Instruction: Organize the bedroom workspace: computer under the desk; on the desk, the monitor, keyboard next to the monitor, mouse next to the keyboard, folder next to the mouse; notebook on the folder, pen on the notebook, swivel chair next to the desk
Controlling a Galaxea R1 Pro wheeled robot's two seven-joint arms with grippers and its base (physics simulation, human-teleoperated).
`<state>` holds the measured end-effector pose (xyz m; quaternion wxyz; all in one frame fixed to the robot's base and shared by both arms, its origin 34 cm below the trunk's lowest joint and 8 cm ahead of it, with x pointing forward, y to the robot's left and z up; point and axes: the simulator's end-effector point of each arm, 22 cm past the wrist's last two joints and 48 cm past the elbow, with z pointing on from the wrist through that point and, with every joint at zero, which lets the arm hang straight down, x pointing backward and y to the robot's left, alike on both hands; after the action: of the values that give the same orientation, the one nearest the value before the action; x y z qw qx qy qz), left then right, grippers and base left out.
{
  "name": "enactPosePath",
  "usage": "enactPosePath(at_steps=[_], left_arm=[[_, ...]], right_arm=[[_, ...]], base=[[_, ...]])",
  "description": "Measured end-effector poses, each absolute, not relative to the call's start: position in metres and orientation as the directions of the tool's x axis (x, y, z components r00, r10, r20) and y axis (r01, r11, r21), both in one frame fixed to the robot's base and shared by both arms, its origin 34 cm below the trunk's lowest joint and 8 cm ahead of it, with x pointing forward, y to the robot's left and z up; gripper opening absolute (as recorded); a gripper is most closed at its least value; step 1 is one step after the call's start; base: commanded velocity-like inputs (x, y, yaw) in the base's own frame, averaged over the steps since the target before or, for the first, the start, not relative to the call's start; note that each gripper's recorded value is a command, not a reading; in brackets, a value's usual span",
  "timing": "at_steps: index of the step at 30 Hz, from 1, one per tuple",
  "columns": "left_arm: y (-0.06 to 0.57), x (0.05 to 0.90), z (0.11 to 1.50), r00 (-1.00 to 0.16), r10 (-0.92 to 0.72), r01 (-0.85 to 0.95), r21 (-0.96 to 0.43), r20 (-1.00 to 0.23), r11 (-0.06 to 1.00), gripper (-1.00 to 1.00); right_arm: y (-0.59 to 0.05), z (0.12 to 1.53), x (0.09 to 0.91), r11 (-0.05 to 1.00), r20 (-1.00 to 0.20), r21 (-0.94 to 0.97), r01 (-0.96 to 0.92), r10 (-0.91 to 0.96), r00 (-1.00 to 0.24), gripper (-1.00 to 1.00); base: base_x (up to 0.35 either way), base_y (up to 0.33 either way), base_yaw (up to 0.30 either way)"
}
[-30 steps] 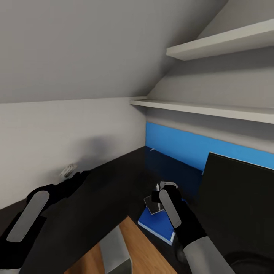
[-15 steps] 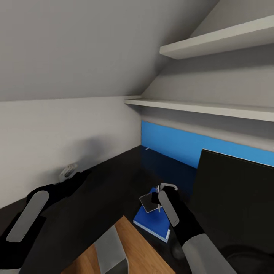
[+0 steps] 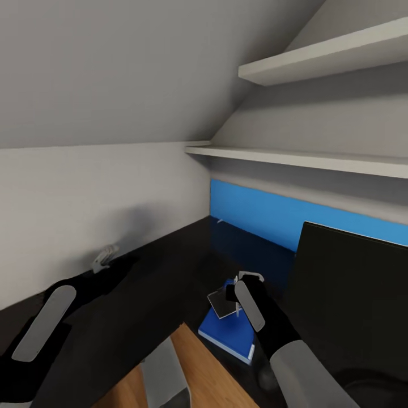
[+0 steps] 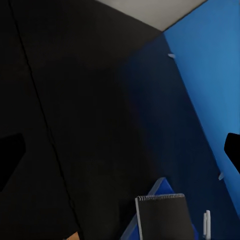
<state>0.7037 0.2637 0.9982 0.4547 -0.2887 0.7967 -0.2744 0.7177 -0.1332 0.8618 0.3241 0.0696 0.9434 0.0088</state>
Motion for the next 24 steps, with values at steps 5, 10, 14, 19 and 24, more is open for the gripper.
enactPosePath(at_steps=[5, 10, 14, 19, 24], left_arm=[[0.266, 0.704, 0.994, -0.417, -0.717, -0.224, -0.702, -0.559, 0.677, 1.0], [0.279, 0.707, 0.996, -0.38, -0.753, -0.243, -0.727, -0.537, 0.642, 1.0], [0.281, 0.707, 0.993, -0.373, -0.759, -0.243, -0.733, -0.534, 0.635, 1.0], [0.283, 0.707, 0.986, -0.373, -0.759, -0.242, -0.733, -0.534, 0.635, 1.0], [0.282, 0.707, 0.985, -0.374, -0.757, -0.237, -0.734, -0.535, 0.636, 1.0]], right_arm=[[-0.133, 0.862, 0.718, 0.99, -0.61, 0.061, 0.125, 0.136, -0.78, -1.0], [-0.133, 0.856, 0.717, 0.99, -0.605, 0.058, 0.125, 0.135, -0.785, -1.0], [-0.133, 0.848, 0.717, 0.991, -0.6, 0.057, 0.125, 0.134, -0.788, -1.0], [-0.13, 0.841, 0.718, 0.99, -0.597, 0.07, 0.124, 0.142, -0.79, -1.0], [-0.13, 0.839, 0.718, 0.989, -0.596, 0.074, 0.125, 0.144, -0.79, -1.0]], base=[[0.164, 0.0, 0.0], [0.032, 0.0, 0.0], [0.007, 0.0, 0.0], [0.001, 0.0, 0.0], [0.0, 0.0, 0.0]])
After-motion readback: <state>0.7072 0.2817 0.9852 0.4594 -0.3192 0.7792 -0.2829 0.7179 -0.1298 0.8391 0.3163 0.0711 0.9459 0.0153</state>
